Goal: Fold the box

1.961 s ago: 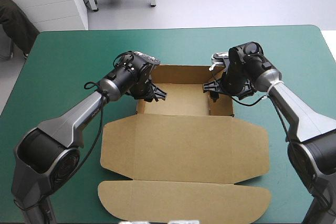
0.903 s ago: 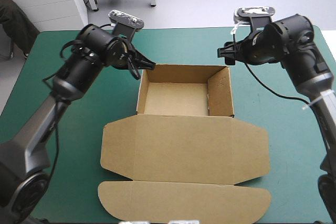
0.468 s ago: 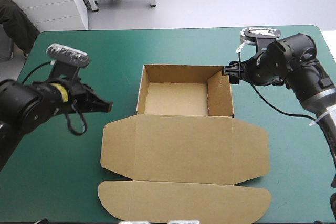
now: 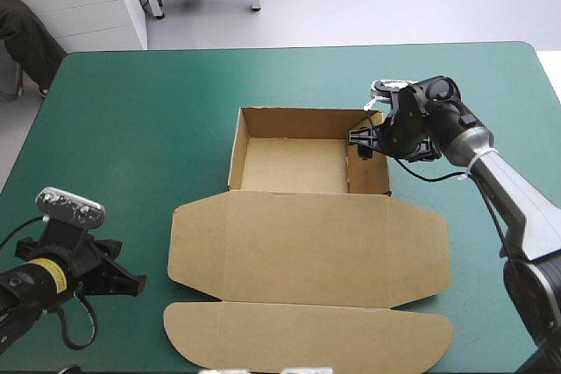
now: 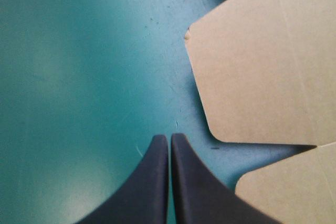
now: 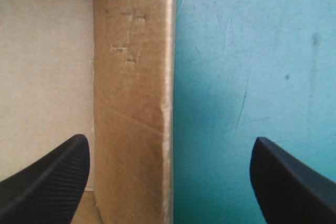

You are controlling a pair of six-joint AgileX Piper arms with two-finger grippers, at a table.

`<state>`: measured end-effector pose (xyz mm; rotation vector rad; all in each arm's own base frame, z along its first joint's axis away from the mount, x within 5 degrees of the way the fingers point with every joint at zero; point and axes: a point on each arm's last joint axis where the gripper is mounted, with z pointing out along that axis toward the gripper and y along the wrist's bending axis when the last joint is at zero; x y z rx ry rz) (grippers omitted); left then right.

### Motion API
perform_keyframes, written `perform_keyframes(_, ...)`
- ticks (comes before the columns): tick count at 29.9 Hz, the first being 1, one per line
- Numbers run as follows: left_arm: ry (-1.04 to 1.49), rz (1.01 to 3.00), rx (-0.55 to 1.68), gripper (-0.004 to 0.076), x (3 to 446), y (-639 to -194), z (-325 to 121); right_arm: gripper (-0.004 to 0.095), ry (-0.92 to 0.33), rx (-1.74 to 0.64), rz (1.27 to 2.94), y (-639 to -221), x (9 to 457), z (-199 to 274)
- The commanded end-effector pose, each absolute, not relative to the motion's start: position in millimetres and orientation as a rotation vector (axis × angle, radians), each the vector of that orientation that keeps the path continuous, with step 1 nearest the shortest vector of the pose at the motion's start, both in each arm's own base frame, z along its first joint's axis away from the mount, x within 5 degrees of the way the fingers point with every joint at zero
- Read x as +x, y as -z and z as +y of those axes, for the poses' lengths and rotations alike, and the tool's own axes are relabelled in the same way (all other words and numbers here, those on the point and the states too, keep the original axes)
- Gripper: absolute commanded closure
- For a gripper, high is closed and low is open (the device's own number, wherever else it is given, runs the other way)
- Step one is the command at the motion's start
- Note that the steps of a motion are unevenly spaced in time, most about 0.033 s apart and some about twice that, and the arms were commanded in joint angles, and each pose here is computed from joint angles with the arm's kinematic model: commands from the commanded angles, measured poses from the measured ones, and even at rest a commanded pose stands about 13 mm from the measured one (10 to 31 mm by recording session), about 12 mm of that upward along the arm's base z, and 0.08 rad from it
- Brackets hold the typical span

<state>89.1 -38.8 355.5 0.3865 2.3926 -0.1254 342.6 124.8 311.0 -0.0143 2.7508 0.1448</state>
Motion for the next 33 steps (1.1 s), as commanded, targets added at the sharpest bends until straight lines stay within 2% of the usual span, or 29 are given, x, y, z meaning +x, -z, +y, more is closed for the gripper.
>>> perform_keyframes(1,0.167,2.312,0.359,0.0727,80.5,-350.5,-33.1,0.0136,-0.158,-0.007,2.703,-315.9,348.9,124.9)
perform_keyframes(8,0.178,2.252,0.348,0.0727,62.0,-337.1,-19.3,0.0144,-0.167,0.001,2.779,-289.2,359.9,131.7)
perform_keyframes(11,0.179,2.23,0.341,0.0727,57.9,-338.6,-15.8,0.0199,-0.168,0.001,2.779,-287.7,360.9,132.0)
perform_keyframes(14,0.182,2.22,0.338,0.0727,56.0,-339.2,-14.4,0.0382,-0.168,0.001,2.779,-287.2,361.3,132.2)
perform_keyframes(15,0.182,2.22,0.338,0.0727,56.0,-339.2,-14.4,0.0473,-0.167,0.001,2.779,-287.0,361.4,132.2)
perform_keyframes(16,0.182,2.22,0.338,0.0727,56.0,-339.2,-14.4,0.0605,-0.167,0.001,2.781,-286.2,361.7,132.3)
perform_keyframes(17,0.182,2.22,0.338,0.0727,56.0,-339.2,-14.4,0.0777,-0.167,0.001,2.781,-286.2,361.7,132.3)
perform_keyframes(19,0.181,2.222,0.338,0.0727,55.9,-339.0,-14.3,0.0917,-0.169,0.001,2.777,-286.4,362.0,132.5)
perform_keyframes(24,0.177,2.224,0.338,0.0727,55.8,-338.8,-14.0,0.0928,-0.168,-0.017,2.742,-293.7,362.1,130.9)
perform_keyframes(28,0.177,2.224,0.338,0.0727,55.8,-338.8,-14.0,0.0928,-0.18,-0.013,2.673,-316.3,366.3,121.6)
perform_keyframes(31,0.177,2.224,0.338,0.0727,55.8,-338.8,-14.0,0.0928,-0.154,-0.005,2.613,-338.2,370.2,100.5)
perform_keyframes(33,0.177,2.224,0.338,0.0727,55.8,-338.8,-14.0,0.0928,-0.081,0.051,2.579,-353.2,373.4,73.3)
